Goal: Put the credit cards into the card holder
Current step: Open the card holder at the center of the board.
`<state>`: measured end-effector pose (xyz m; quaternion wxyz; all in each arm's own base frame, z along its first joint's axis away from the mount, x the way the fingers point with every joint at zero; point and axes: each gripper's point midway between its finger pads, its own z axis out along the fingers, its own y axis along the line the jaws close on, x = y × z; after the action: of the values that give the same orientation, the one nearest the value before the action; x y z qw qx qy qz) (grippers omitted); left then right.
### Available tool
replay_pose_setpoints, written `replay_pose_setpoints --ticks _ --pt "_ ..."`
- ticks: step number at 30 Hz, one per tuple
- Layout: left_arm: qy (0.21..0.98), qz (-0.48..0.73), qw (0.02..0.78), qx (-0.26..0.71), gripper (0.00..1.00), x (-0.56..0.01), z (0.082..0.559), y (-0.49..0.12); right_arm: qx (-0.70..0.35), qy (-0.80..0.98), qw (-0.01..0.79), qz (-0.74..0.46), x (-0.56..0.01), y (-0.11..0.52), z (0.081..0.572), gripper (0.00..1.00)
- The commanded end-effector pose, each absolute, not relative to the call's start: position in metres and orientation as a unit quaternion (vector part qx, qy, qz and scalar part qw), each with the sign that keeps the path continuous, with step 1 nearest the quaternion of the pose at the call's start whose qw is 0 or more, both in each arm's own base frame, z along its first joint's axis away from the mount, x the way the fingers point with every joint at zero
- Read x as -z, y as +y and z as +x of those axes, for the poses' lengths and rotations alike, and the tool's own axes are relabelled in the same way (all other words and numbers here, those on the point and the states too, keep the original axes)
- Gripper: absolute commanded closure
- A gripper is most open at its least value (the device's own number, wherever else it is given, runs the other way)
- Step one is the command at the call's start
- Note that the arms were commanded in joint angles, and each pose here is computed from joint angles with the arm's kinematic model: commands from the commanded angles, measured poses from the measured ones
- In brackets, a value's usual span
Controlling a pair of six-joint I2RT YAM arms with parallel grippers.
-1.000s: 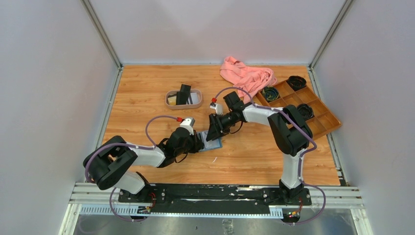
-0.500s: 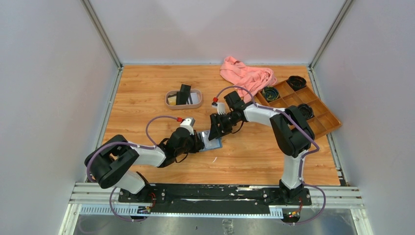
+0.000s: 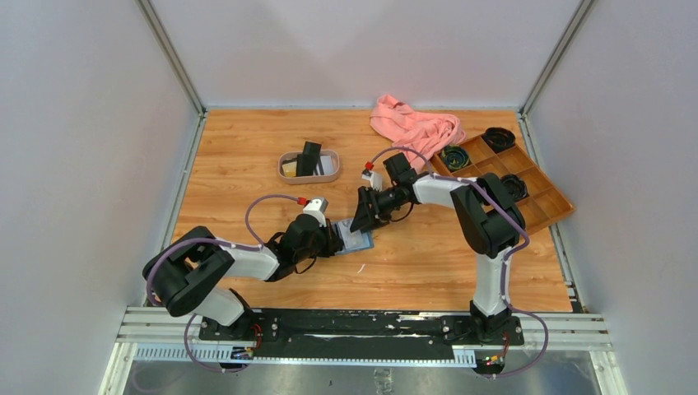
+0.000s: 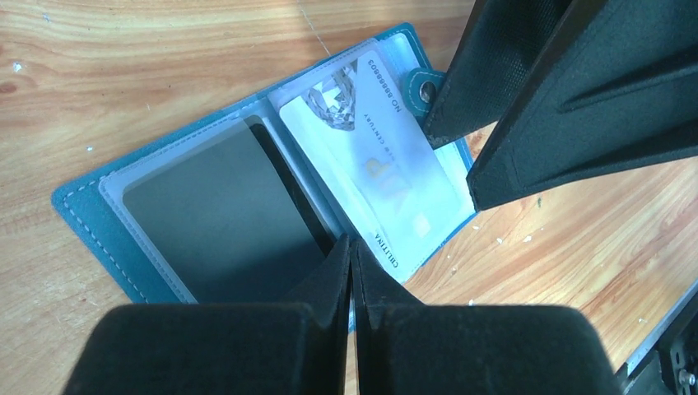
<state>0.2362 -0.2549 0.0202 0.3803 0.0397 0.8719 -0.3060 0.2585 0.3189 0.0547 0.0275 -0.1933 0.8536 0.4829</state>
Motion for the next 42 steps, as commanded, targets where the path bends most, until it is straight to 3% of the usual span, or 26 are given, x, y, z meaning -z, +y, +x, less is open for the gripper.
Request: replay_pose_setpoints --ticks 1,15,21,26,38,42 --pt "0.904 0.051 0.331 0.266 1.00 0.015 0.217 -0.240 -0.551 0.813 -0.029 -0.186 -0.069 0.333 0.236 0.38" --pt "0.904 0.041 0.326 0.274 0.99 0.013 0.217 -0.240 -0.602 0.769 -0.033 -0.211 -0.102 0.346 0.229 0.40" --pt "0.892 0.005 0.334 0.306 0.76 -0.004 0.214 -0.232 -0.598 0.772 -0.053 -0.211 -0.094 0.356 0.227 0.41" --pt "0.872 -0.029 0.354 0.338 0.68 -0.025 0.213 -0.223 -0.602 0.767 -0.063 -0.211 -0.095 0.366 0.232 0.44" --pt "0.836 -0.091 0.390 0.375 0.64 -0.052 0.214 -0.194 -0.595 0.762 -0.075 -0.244 -0.089 0.387 0.215 0.46" --pt "0.835 -0.095 0.409 0.355 0.70 -0.059 0.214 -0.178 -0.587 0.772 -0.090 -0.229 -0.073 0.392 0.218 0.48"
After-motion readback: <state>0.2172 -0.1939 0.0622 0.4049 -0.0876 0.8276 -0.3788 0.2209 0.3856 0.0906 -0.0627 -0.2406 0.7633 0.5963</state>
